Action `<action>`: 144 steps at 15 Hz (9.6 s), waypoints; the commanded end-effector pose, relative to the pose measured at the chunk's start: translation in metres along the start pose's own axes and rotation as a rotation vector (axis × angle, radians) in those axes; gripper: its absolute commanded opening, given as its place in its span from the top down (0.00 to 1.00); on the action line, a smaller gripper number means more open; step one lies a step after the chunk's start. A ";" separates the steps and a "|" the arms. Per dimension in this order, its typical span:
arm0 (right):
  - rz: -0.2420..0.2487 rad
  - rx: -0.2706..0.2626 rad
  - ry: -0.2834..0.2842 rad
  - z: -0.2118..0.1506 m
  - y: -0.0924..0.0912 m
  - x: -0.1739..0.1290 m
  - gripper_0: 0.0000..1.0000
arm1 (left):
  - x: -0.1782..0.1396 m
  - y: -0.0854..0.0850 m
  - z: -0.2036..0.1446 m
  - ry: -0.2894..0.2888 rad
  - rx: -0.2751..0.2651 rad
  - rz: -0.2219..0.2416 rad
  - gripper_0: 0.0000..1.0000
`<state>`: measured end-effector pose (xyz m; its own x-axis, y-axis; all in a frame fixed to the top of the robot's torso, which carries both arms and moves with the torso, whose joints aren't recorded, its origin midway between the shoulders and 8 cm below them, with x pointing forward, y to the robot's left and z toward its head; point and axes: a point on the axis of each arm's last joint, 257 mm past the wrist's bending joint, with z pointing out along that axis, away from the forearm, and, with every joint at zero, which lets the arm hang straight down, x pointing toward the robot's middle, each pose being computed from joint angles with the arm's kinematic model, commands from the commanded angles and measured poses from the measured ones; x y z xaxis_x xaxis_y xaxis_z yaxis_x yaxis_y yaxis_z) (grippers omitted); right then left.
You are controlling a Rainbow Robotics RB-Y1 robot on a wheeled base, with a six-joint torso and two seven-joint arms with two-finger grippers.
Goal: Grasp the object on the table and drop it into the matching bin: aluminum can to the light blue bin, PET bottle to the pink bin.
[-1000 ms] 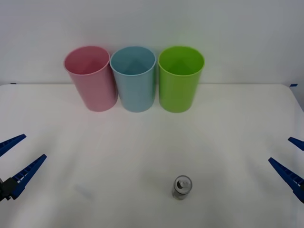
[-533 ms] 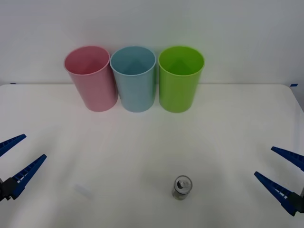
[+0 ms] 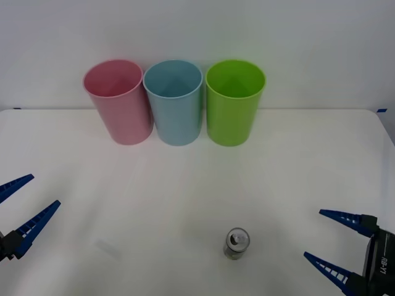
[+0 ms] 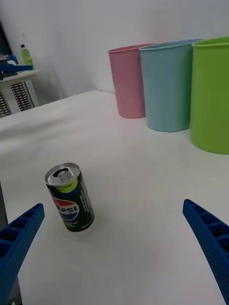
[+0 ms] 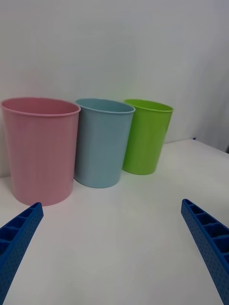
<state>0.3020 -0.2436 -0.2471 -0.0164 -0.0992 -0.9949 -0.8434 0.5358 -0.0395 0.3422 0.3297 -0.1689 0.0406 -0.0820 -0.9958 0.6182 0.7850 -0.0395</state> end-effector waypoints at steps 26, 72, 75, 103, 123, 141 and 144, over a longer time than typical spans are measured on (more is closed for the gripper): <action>-0.153 -0.178 0.064 0.152 0.059 0.080 0.00 | 0.000 0.000 0.000 0.000 0.000 0.000 0.00; 0.060 -0.004 -0.251 0.164 0.001 -0.150 1.00 | 0.000 0.000 0.000 0.000 0.000 0.000 0.00; 0.038 0.004 -0.285 0.169 -0.009 -0.174 1.00 | 0.000 0.000 0.000 0.000 0.000 0.000 0.00; 0.064 0.367 -0.334 0.402 -0.128 -0.270 1.00 | 0.000 0.000 0.000 0.000 0.000 0.000 0.00; 0.014 0.417 -0.266 0.437 -0.137 -0.265 0.00 | 0.000 0.000 0.000 0.000 0.000 0.000 0.00; -0.099 0.257 -0.261 0.341 -0.105 -0.227 0.00 | 0.000 0.000 0.000 0.000 0.000 0.000 0.00; -0.117 0.229 -0.249 0.309 -0.086 -0.211 0.00 | 0.000 0.000 0.000 0.000 0.000 0.000 0.00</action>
<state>0.5538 -0.0050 -0.0592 0.2260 0.0269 -0.9738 -0.6846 0.7155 -0.1391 0.3423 0.3297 -0.1689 0.0406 -0.0820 -0.9958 0.6182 0.7850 -0.0394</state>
